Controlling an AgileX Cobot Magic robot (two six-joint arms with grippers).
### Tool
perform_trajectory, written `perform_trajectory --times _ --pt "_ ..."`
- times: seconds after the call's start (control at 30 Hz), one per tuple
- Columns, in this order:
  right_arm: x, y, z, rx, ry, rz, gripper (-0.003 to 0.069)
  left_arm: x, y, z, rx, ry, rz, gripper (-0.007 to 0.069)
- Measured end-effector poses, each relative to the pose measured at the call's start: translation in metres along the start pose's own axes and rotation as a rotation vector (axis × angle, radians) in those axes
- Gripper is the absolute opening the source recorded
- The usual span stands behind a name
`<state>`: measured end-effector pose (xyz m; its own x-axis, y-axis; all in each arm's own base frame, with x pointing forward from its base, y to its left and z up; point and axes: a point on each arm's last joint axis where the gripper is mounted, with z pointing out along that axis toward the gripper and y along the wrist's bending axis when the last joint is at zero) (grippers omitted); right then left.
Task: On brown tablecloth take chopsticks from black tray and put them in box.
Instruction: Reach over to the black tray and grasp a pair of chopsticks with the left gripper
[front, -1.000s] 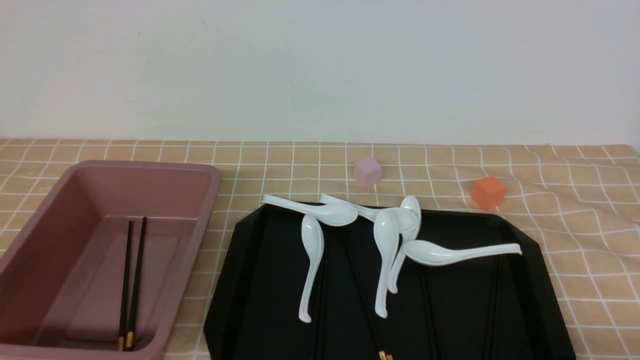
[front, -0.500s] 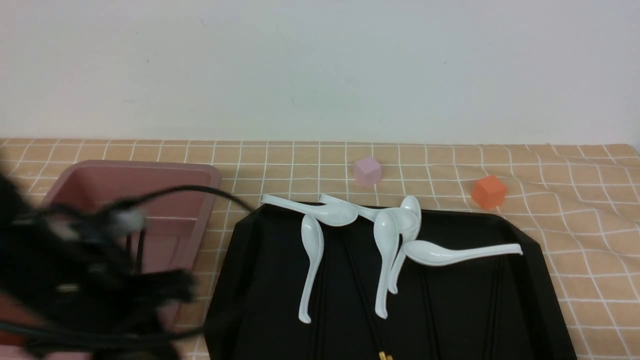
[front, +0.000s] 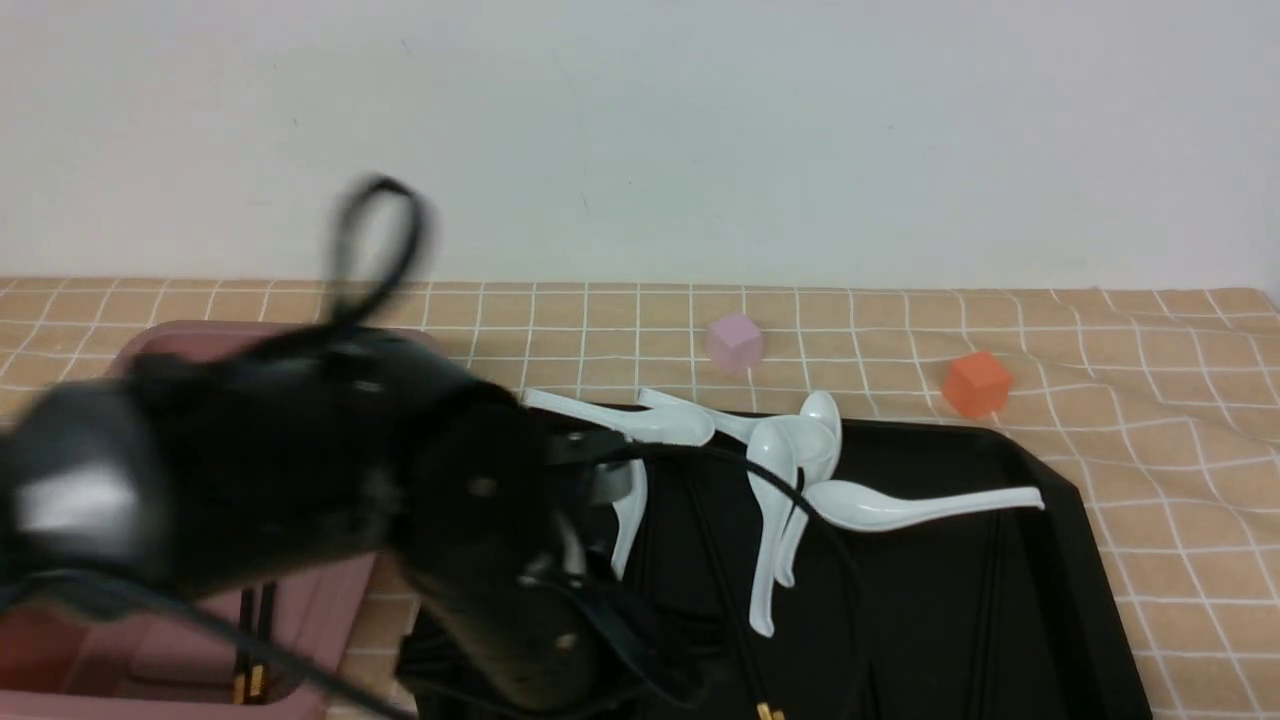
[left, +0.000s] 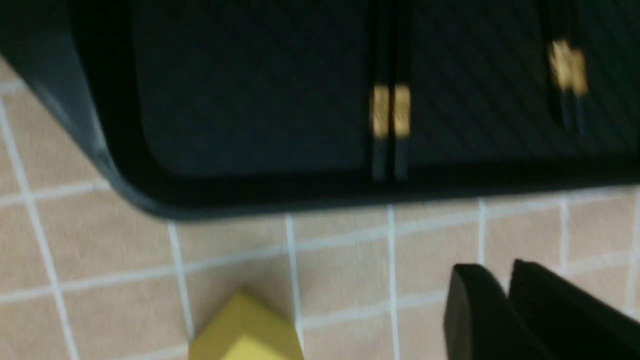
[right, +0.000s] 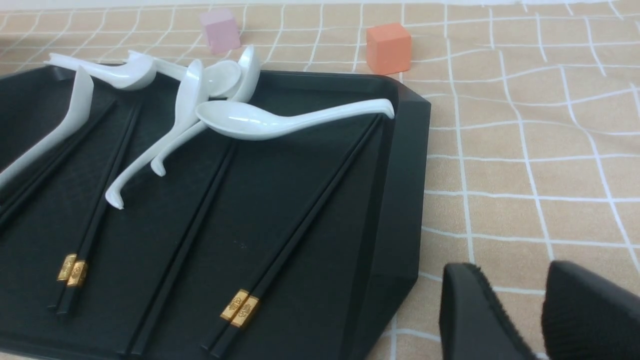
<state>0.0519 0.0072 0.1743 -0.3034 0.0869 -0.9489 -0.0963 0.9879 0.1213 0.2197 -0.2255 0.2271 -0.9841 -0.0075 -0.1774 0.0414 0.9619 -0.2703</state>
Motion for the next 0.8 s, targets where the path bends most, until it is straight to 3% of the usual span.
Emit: perform_trajectory --times 0.17,0.27,0.8 --pt "0.000 0.000 0.000 0.000 0.000 0.000 0.0240 -0.017 -0.011 0.022 -0.066 0.006 -0.008 0.0314" --pt "0.000 0.000 0.000 0.000 0.000 0.000 0.0240 -0.026 -0.018 0.032 -0.081 0.010 0.012 0.0340" --pt "0.000 0.000 0.000 0.000 0.000 0.000 0.0240 -0.036 -0.015 0.086 -0.206 0.074 0.082 0.0297"
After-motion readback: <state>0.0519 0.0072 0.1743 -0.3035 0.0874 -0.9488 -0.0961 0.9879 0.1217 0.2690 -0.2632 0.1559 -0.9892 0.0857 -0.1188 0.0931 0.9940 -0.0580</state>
